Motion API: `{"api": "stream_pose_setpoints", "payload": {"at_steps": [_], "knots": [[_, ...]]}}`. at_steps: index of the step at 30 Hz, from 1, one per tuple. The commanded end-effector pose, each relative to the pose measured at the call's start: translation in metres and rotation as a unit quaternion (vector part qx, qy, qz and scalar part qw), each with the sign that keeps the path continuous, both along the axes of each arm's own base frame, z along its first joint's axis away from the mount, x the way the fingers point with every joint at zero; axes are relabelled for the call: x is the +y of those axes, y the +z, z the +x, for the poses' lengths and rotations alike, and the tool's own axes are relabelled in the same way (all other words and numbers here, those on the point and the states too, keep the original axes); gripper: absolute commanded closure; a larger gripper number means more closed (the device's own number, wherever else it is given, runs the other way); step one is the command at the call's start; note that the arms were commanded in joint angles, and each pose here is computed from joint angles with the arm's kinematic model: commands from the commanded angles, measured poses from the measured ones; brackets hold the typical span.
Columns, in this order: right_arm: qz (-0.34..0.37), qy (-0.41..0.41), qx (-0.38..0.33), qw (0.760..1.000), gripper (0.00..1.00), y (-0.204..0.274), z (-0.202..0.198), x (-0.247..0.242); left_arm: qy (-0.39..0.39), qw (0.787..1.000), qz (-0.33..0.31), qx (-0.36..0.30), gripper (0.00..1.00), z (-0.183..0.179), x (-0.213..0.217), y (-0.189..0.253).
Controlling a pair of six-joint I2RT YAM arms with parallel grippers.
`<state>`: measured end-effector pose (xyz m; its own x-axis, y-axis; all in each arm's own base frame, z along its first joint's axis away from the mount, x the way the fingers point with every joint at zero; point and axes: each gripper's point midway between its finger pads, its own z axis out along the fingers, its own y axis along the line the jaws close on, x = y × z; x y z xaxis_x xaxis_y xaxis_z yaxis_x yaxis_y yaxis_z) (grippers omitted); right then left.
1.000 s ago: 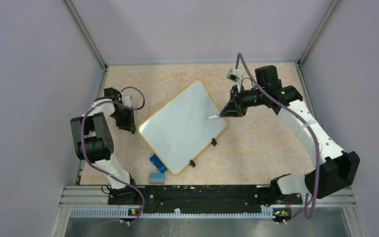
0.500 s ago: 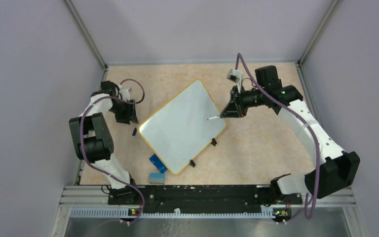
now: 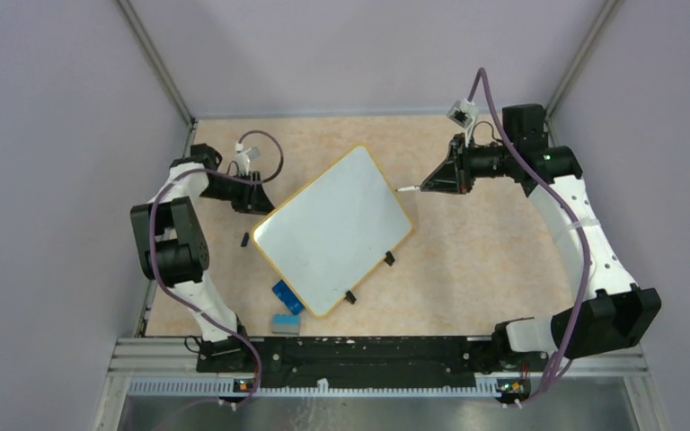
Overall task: Write a sentence on the whiteboard
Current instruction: Move the whiteboard to the center of the board.
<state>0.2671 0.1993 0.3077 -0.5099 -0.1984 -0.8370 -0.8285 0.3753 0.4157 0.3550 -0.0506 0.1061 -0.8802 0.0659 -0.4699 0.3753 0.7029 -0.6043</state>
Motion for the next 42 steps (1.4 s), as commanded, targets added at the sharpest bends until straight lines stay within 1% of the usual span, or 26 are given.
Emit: {"api": "stream_pose_setpoints", "payload": {"at_steps": [1,4,7,10,12,13,18,25,31,37,42], "knots": [[0.015,0.011,-0.038,0.999,1.0,0.029,-0.011,-0.004,-0.058,0.994,-0.089,0.027,0.57,-0.029,-0.04,-0.007],[0.012,0.002,-0.038,0.999,1.0,0.03,-0.009,-0.01,-0.077,0.991,-0.103,0.045,0.59,-0.043,-0.052,-0.016],[0.011,-0.005,-0.038,0.999,1.0,0.031,-0.007,-0.014,-0.094,0.986,-0.119,0.069,0.59,-0.056,-0.066,-0.026],[0.01,-0.012,-0.036,0.999,1.0,0.03,-0.005,-0.017,-0.119,0.983,-0.11,0.082,0.59,-0.062,-0.085,-0.039],[0.01,-0.016,-0.034,0.999,1.0,0.031,-0.003,-0.019,-0.121,0.983,-0.104,0.089,0.58,-0.061,-0.091,-0.047],[0.01,-0.018,-0.034,0.999,1.0,0.031,-0.004,-0.02,-0.136,0.982,-0.1,0.091,0.57,-0.062,-0.101,-0.049],[0.005,-0.025,-0.036,0.999,1.0,0.032,-0.004,-0.024,-0.15,0.98,-0.083,0.102,0.54,-0.062,-0.117,-0.068],[0.001,-0.029,-0.032,0.999,1.0,0.031,-0.002,-0.027,-0.203,0.968,-0.08,0.126,0.54,-0.083,-0.151,-0.087],[-0.001,-0.031,-0.028,0.999,1.0,0.029,-0.001,-0.027,-0.233,0.959,-0.083,0.136,0.55,-0.094,-0.168,-0.095],[0.0,-0.032,-0.024,0.999,1.0,0.028,-0.001,-0.026,-0.263,0.953,-0.078,0.129,0.55,-0.097,-0.185,-0.102],[-0.002,-0.031,-0.021,0.999,1.0,0.028,-0.002,-0.027,-0.262,0.954,-0.077,0.121,0.55,-0.081,-0.193,-0.106]]}}
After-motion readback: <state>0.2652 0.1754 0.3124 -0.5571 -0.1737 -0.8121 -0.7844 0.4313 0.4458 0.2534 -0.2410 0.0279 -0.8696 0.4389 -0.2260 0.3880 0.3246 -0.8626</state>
